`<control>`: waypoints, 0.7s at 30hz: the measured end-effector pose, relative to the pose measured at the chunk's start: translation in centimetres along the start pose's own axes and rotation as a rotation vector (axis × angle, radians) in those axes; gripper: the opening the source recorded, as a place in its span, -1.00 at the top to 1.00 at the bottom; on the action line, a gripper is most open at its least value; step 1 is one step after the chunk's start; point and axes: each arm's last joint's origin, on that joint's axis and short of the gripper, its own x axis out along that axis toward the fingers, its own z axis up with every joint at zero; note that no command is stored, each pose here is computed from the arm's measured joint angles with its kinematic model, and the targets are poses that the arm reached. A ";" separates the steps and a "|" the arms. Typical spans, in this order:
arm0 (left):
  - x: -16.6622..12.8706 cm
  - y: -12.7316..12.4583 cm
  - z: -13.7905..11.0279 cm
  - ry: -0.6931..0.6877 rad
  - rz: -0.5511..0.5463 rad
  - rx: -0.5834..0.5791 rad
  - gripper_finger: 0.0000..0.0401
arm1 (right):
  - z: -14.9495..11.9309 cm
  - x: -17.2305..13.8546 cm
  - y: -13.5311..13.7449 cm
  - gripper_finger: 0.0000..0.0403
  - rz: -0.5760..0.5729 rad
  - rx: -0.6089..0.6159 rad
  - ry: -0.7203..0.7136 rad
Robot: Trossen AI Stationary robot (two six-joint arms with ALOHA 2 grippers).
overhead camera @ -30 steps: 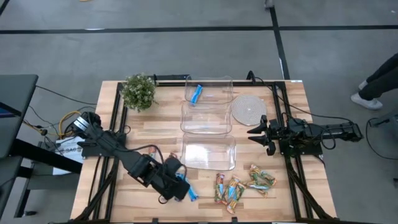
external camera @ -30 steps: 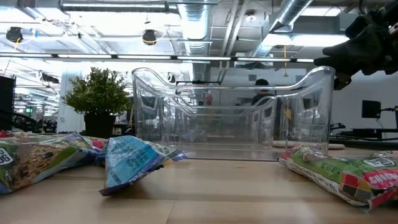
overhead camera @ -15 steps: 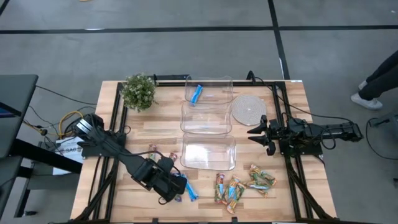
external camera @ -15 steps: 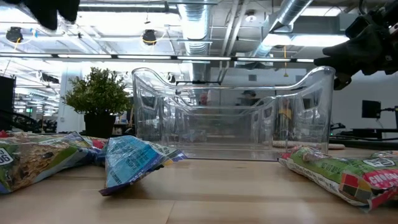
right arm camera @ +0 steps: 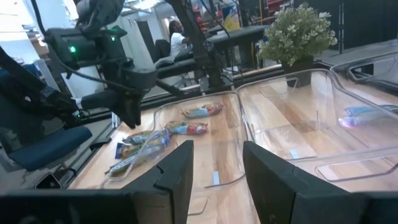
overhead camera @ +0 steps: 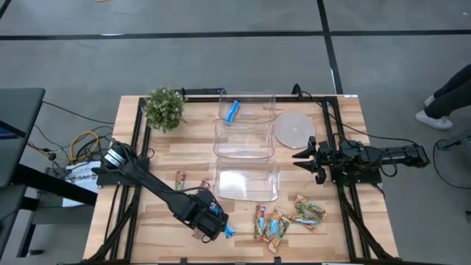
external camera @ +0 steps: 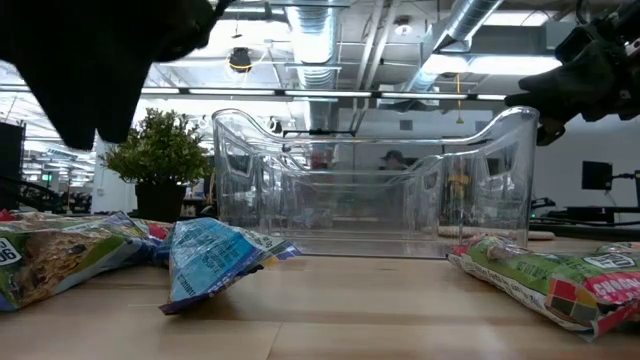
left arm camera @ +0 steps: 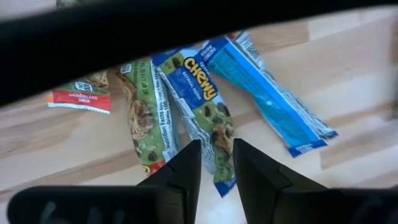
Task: Pick and place Granola Bars by type
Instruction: Put the blue granola bar into the top transparent bin
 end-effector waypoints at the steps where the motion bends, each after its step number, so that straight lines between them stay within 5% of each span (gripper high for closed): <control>1: 0.3 0.0 0.0 0.000 0.005 0.000 0.55 | 0.0 0.0 0.0 0.34 0.000 0.000 0.000; 21: 4.5 -1.3 1.6 0.115 0.089 -0.091 0.06 | 0.0 0.0 0.0 0.34 -0.002 0.000 0.004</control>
